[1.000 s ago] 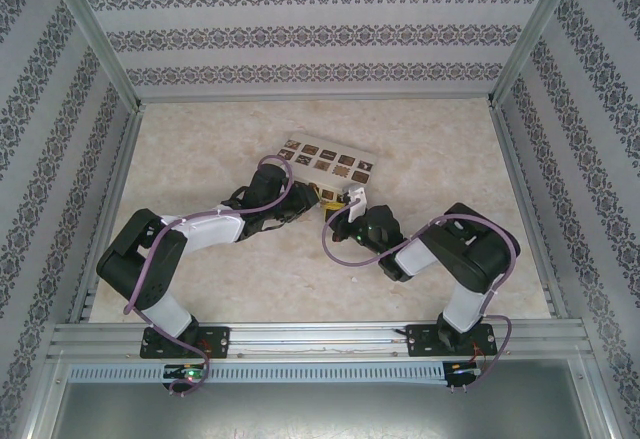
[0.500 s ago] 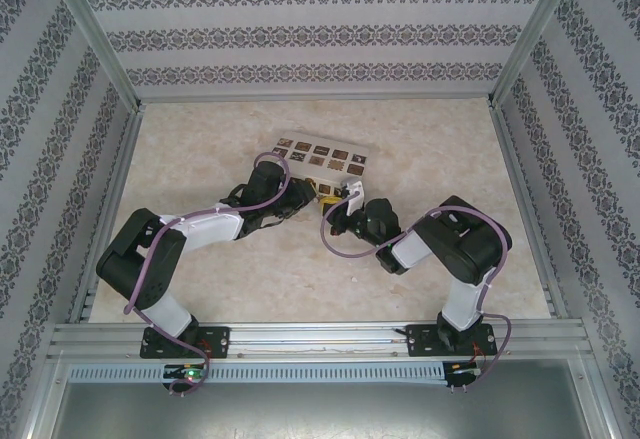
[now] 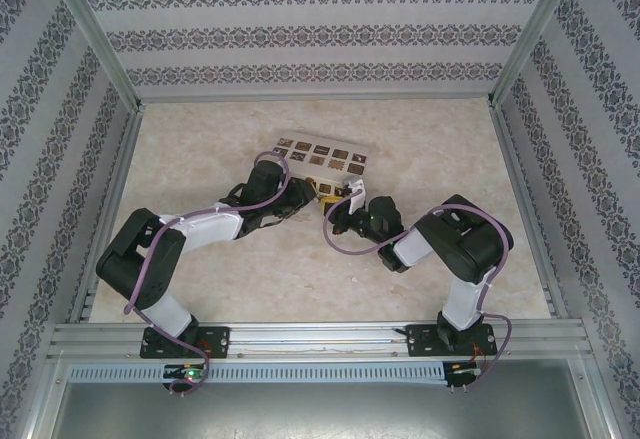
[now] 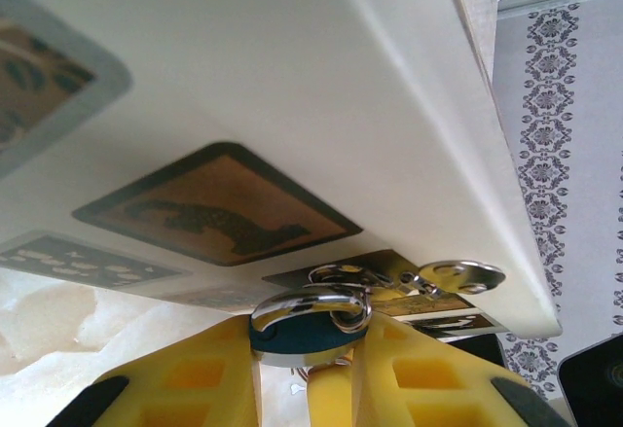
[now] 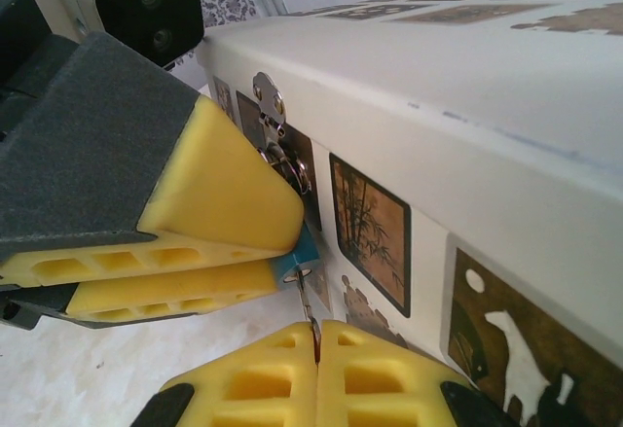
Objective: Unlock a padlock with a key
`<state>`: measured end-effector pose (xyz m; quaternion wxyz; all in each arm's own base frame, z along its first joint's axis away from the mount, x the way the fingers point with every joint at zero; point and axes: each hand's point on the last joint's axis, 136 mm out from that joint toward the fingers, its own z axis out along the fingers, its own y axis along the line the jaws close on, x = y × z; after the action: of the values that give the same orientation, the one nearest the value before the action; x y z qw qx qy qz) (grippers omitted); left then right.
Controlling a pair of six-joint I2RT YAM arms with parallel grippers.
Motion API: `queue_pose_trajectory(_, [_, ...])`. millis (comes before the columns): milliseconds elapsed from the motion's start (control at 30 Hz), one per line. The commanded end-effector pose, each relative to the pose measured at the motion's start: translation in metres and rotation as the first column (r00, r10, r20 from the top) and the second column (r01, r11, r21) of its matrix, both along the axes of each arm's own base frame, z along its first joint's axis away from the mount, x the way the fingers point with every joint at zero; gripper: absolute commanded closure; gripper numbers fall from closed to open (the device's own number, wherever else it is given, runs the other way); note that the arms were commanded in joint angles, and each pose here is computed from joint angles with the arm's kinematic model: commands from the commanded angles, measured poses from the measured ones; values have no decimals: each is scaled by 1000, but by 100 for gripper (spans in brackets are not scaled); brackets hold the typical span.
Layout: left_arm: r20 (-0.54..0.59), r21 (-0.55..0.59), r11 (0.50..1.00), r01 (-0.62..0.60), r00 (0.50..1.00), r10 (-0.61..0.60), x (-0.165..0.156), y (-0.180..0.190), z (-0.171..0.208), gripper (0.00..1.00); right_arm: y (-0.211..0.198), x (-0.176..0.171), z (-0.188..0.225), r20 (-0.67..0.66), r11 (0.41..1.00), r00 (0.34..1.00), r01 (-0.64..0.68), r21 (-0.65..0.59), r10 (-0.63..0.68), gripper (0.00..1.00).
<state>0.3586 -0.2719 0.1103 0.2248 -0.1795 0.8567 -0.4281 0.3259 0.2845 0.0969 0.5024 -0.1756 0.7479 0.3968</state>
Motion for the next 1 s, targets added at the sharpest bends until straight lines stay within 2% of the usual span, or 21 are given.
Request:
queue_pose_trajectory(0, [11,-83,985,154,988,-153,-16,-28,22,76,9,0,28,75,996,997,-40,77,34,100])
queue_pose_trajectory(367, [22,-99,982,162,987,-160,-13,-27,32,76,10,-5,22,63,997,997,-56,54,53,100])
queue_pose_trajectory(667, [13,-96,976,197,980,-197,-19,-27,31,76,13,-5,56,119,987,990,-96,131,80,100])
queue_pose_trajectory(967, [7,-96,972,213,977,-213,-20,-24,30,76,15,-15,63,130,979,983,-145,143,127,100])
